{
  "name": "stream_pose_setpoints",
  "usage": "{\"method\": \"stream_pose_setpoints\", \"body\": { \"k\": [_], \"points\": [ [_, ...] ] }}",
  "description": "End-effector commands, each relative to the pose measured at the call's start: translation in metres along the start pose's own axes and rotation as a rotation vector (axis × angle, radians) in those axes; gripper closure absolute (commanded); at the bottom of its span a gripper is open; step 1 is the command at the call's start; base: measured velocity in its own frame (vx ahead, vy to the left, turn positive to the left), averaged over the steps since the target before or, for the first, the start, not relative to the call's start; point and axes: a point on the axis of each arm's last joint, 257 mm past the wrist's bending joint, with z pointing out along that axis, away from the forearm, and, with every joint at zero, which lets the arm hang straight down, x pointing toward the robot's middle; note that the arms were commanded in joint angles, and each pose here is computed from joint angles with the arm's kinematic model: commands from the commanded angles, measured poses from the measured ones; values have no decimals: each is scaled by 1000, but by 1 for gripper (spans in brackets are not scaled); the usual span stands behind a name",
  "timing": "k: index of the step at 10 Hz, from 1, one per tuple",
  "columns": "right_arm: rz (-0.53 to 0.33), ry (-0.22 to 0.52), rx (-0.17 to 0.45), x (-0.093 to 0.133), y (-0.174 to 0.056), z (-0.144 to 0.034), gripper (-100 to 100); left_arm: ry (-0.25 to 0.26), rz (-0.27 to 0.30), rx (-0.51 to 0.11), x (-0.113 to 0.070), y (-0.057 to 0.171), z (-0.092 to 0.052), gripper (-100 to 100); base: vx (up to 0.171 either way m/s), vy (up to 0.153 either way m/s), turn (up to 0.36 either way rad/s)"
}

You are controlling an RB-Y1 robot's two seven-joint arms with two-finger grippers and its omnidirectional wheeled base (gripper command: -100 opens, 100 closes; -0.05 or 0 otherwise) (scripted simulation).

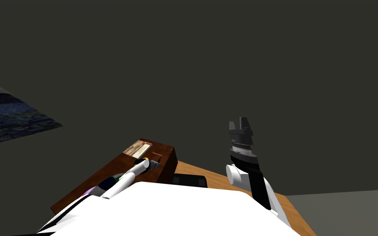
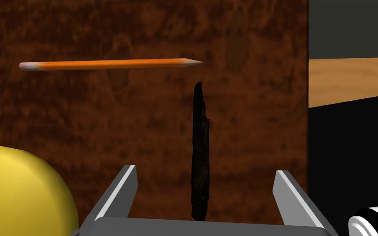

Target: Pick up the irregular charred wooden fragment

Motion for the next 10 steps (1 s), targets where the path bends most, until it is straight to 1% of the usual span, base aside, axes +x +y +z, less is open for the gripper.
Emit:
{"method": "stream_pose_setpoints", "body": {
  "k": [1,2,5,6,7,10],
  "points": [
    [0,0,0,0,0,0,0,1,-22,12,-1,5,6,-100,-34,75,-181],
    [0,0,0,0,0,0,0,-1,-37,18,-2,9,10,-100,-46,92,-141],
    [0,0,0,0,0,0,0,-3,-58,26,-3,17,17,-100,-29,72,-89],
    [0,0,0,0,0,0,0,-3,-54,24,-4,16,15,-100,-9,21,-19],
    [0,0,0,0,0,0,0,-2,-55,25,-4,16,16,100,0,0,0],
    [0,0,0,0,0,0,0,-3,-56,24,-4,16,16,100,0,0,0]
  ]
}}
